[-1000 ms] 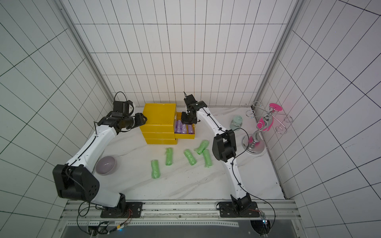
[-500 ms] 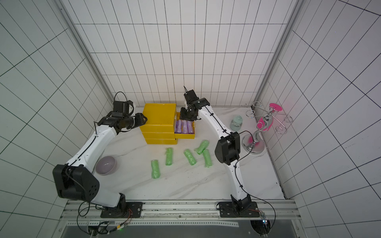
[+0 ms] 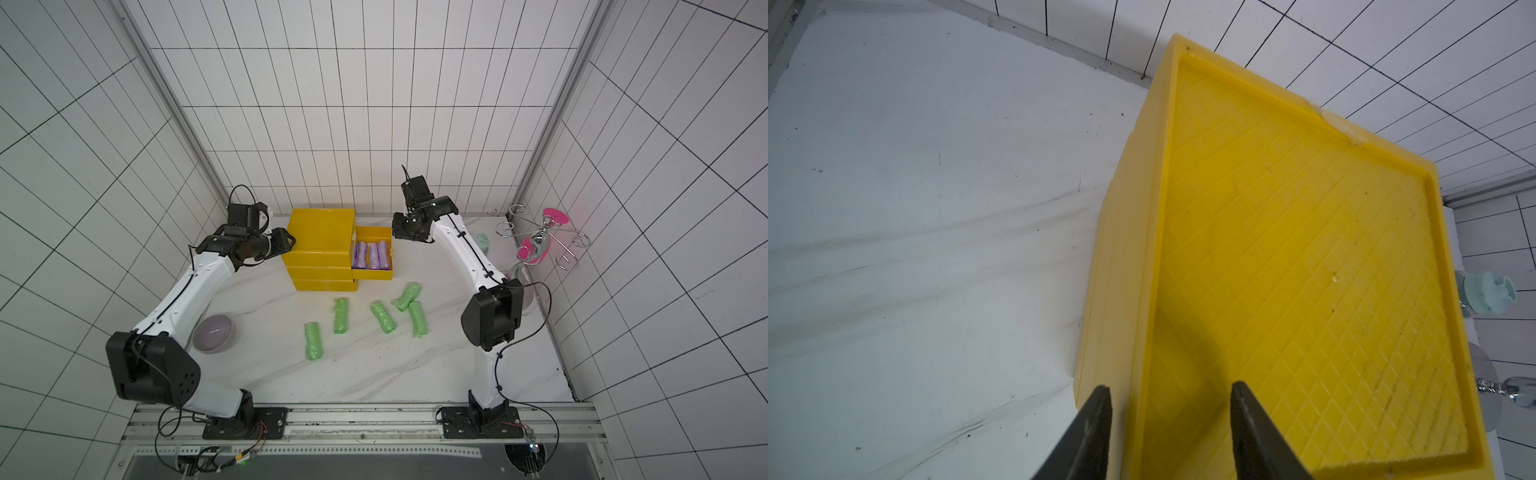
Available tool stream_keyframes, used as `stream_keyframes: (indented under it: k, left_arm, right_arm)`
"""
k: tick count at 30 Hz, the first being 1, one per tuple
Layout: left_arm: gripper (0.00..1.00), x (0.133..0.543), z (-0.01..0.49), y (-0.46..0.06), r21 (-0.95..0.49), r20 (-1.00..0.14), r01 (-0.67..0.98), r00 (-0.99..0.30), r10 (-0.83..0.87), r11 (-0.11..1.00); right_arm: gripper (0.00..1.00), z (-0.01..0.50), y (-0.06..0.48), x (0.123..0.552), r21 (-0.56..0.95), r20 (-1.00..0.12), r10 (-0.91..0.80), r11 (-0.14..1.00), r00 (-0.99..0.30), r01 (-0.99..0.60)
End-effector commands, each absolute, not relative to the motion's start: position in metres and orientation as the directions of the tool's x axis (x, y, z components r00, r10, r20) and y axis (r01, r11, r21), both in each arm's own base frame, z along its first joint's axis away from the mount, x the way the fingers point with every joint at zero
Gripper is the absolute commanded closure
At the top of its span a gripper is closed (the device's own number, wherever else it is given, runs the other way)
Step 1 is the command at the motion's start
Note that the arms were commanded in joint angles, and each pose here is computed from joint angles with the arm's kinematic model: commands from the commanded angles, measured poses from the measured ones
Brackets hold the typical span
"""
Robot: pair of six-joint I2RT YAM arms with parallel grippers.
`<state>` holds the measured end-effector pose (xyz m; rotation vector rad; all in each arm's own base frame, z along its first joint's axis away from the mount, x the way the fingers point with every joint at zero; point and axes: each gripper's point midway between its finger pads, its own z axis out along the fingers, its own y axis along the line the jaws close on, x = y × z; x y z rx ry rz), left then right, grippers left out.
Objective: Sort the rolls of trash bags by color and place them into the drawer
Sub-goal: Place the roll of trash bags in the drawer, then close the drawer in the storage box.
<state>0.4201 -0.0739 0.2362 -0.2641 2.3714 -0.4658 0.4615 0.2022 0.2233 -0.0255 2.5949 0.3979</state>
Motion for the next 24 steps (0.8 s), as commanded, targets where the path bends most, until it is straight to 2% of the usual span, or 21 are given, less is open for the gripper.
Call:
stream_keyframes:
  k: [1,12,24]
  left_arm:
    - [0.54,0.423,0.231,-0.073,-0.388,-0.602,-0.052,-0.742,-0.296,0.920]
    - [0.54,0.424,0.225,-0.074,-0.385,-0.590,-0.051,-0.754,-0.288,0.921]
    - [0.54,0.425,0.224,-0.074,-0.380,-0.587,-0.047,-0.760,-0.280,0.924]
  right_arm:
    - [0.70,0.173,0.190,0.462,0.191,-0.409,0.017,0.979,-0.912,-0.068]
    - [0.71,0.106,0.198,0.483,0.235,-0.301,0.041,0.971,-0.953,-0.032]
    - [0.72,0.108,0.217,0.495,0.354,-0.315,0.065,0.934,-0.947,-0.053]
